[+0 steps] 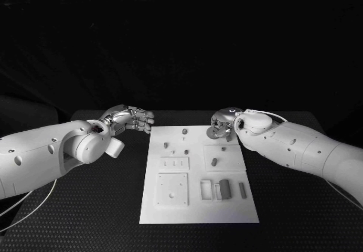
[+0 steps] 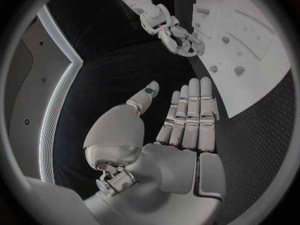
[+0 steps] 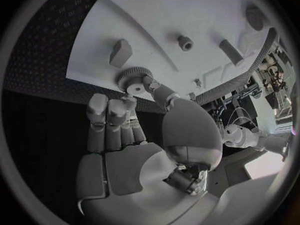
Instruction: Assemble the parts on the task board
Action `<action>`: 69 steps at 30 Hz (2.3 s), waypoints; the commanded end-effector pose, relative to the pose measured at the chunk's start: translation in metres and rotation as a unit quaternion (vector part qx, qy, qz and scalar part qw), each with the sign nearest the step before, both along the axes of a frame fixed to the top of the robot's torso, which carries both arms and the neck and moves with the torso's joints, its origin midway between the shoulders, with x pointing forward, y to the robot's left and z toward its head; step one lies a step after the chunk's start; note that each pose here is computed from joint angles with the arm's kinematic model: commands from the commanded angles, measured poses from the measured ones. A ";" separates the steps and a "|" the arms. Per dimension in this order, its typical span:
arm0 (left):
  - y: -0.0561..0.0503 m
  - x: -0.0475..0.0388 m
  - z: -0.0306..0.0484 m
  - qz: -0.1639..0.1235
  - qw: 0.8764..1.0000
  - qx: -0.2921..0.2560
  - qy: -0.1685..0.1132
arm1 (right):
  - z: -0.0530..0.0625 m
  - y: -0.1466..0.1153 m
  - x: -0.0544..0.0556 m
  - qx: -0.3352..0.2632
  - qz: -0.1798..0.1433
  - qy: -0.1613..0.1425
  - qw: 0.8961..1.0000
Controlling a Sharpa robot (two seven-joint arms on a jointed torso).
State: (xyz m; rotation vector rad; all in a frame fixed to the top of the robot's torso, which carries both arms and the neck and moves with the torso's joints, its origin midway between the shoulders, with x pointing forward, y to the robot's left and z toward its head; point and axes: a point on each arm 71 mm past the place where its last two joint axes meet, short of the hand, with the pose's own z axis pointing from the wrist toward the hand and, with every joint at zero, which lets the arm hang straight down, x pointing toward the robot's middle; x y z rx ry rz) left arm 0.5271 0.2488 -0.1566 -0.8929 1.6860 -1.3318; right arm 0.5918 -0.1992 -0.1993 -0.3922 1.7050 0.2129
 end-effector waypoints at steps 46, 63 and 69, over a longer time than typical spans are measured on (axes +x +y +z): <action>0.002 -0.0007 0.0031 0.001 1.000 -0.001 -0.007 | 0.036 0.092 -0.042 -0.007 0.123 -0.137 0.983; -0.002 -0.0007 0.0031 -0.004 1.000 -0.002 -0.007 | 0.010 0.128 -0.052 -0.036 0.150 -0.126 0.980; -0.003 -0.0007 0.0031 -0.004 1.000 -0.003 -0.007 | 0.001 0.129 -0.054 -0.045 0.154 -0.134 0.978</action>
